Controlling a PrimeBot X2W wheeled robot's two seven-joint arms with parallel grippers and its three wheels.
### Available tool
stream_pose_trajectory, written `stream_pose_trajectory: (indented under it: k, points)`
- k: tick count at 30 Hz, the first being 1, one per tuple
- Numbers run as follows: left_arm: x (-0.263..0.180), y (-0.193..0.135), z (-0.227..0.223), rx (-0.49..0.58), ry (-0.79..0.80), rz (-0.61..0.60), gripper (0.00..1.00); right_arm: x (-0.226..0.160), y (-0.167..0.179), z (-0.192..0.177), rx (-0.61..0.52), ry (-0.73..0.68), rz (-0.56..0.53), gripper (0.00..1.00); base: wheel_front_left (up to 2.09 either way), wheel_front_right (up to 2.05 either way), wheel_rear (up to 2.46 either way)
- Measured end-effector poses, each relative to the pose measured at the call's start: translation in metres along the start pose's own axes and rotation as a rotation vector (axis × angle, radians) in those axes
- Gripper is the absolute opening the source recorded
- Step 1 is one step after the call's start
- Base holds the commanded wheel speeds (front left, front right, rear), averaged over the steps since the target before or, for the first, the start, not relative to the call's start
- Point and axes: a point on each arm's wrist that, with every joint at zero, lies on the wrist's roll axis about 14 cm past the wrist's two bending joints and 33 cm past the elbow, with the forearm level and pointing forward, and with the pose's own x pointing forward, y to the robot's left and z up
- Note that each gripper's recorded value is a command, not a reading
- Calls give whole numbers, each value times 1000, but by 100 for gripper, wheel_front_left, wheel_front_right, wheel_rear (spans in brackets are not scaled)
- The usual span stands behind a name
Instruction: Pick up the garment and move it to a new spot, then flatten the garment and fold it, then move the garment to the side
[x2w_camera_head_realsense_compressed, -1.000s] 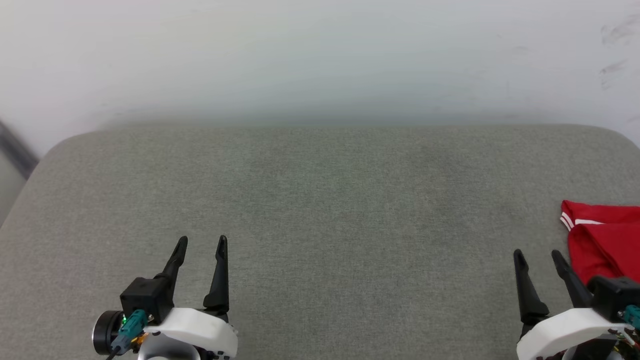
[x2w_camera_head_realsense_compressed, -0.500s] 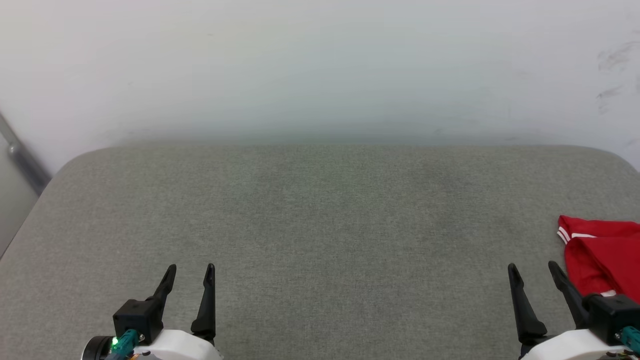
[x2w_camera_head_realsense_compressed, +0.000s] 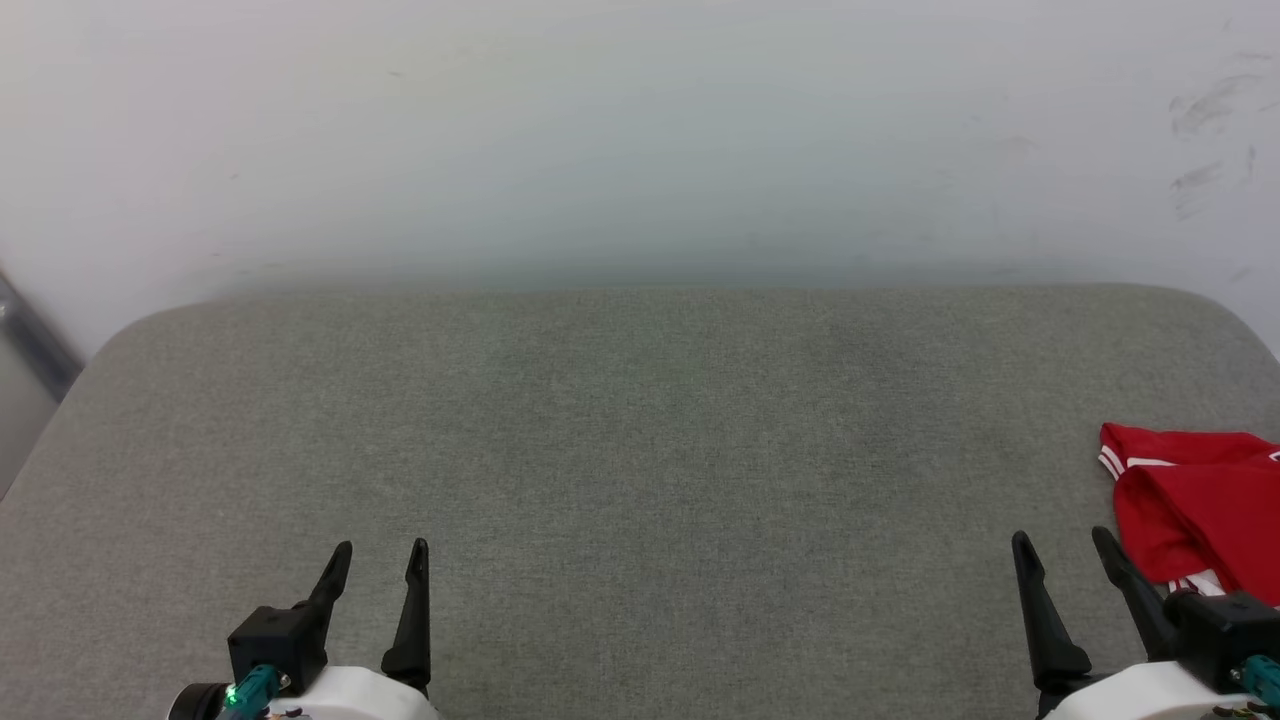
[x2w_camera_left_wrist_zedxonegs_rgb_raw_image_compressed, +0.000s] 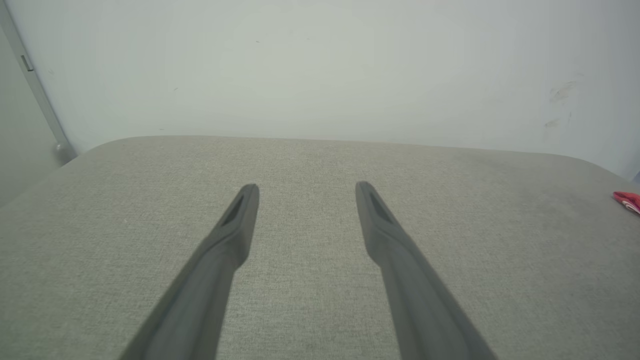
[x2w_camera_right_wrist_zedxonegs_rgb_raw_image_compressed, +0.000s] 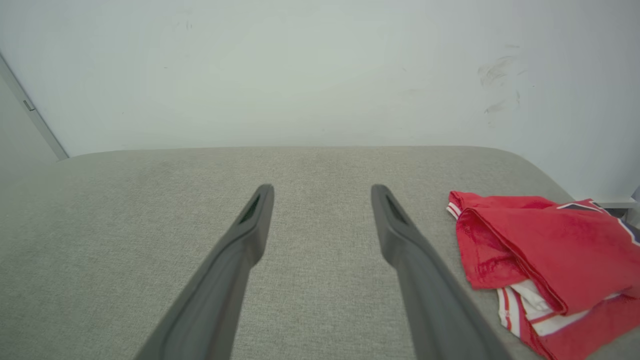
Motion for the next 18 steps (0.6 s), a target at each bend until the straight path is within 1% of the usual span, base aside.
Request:
stream_pose_trajectory:
  k: [2, 3, 6, 11, 12, 15, 16, 18]
  points:
    - [0, 0, -1, -2, 2, -1, 100, 1, 0, -1, 4, 3, 1, 100, 0, 0, 0]
    - [-1, 0, -4, -4, 13, 0, 0, 0, 0, -5, 6, 14, 0, 0, 0, 0, 0]
    - [-8, -1, -20, -19, 60, 9, 0, -3, -1, -17, 14, 52, -4, 0, 0, 0, 0]
    - [-8, 1, -26, -107, 97, 32, 0, -3, -2, -23, 109, 65, -7, 0, 0, 0, 0]
    - [-7, 4, -28, -163, 109, 52, 0, -1, -2, -25, 171, 70, -9, 0, 0, 0, 0]
    - [-5, 5, -29, -220, 120, 59, 0, -1, -2, -28, 229, 74, -11, 0, 0, 0, 0]
    - [-4, 8, -30, -269, 130, 75, 0, 3, -3, -26, 286, 65, -11, 0, 0, 0, 0]
    - [-2, 9, -30, -305, 134, 80, 0, 5, -3, -25, 321, 60, -11, 0, 0, 0, 0]
